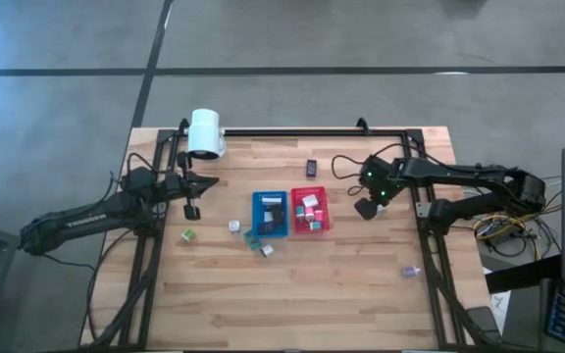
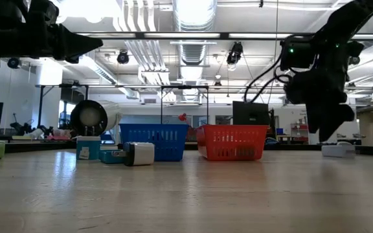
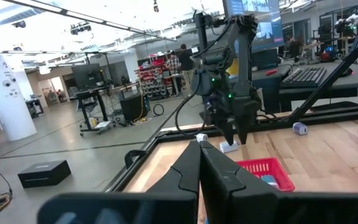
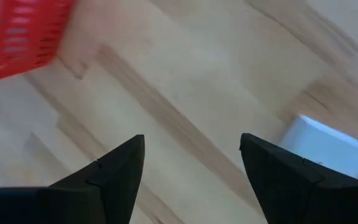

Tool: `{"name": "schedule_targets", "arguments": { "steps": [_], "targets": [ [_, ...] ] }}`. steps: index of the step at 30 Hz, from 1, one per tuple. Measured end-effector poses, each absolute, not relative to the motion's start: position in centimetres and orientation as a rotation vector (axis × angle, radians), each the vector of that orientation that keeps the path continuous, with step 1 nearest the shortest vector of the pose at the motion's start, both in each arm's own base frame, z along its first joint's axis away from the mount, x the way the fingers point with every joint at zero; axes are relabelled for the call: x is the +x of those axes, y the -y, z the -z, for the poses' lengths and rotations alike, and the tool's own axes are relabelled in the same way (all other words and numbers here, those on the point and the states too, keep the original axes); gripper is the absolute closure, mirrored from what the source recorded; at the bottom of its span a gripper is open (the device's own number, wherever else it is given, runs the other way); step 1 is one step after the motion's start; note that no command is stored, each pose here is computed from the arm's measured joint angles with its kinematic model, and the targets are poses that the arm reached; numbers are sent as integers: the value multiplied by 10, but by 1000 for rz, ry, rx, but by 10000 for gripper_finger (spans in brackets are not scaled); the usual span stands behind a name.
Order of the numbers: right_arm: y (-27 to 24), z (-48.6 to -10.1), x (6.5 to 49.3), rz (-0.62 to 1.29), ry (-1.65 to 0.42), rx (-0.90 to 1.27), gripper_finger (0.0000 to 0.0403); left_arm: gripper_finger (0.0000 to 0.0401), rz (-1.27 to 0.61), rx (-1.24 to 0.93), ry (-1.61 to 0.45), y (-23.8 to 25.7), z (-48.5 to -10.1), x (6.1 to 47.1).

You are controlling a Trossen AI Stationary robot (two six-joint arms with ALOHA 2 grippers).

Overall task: Pick & Place Office items
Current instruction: Put the white adaptor into the red bin

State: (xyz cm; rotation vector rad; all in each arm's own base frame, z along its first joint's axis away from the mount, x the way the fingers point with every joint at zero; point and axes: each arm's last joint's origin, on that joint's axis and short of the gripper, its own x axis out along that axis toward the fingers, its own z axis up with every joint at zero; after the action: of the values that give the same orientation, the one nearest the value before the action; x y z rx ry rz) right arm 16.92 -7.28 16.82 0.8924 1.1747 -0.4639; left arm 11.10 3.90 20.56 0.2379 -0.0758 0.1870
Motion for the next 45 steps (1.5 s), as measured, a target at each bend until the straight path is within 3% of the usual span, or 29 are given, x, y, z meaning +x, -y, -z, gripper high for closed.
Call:
{"name": "schedule_targets", "arguments": {
  "steps": [5,11,27,39,45],
  "targets": [
    [70,-188,180,427,-1169,803,143,389,-187,238,76,-39,-206,111],
    [72,-207,171,821,-1289,814,142,389,-187,238,75,-39,-206,111],
    [87,-152,180,825,-1435,845,142,389,-186,235,66,-39,-204,112],
    [90,-152,184,739,-1423,791,179,389,-186,235,66,-39,-205,112],
    [83,-174,189,698,-1334,774,169,389,-186,235,67,-39,-205,112]
  ]
}}
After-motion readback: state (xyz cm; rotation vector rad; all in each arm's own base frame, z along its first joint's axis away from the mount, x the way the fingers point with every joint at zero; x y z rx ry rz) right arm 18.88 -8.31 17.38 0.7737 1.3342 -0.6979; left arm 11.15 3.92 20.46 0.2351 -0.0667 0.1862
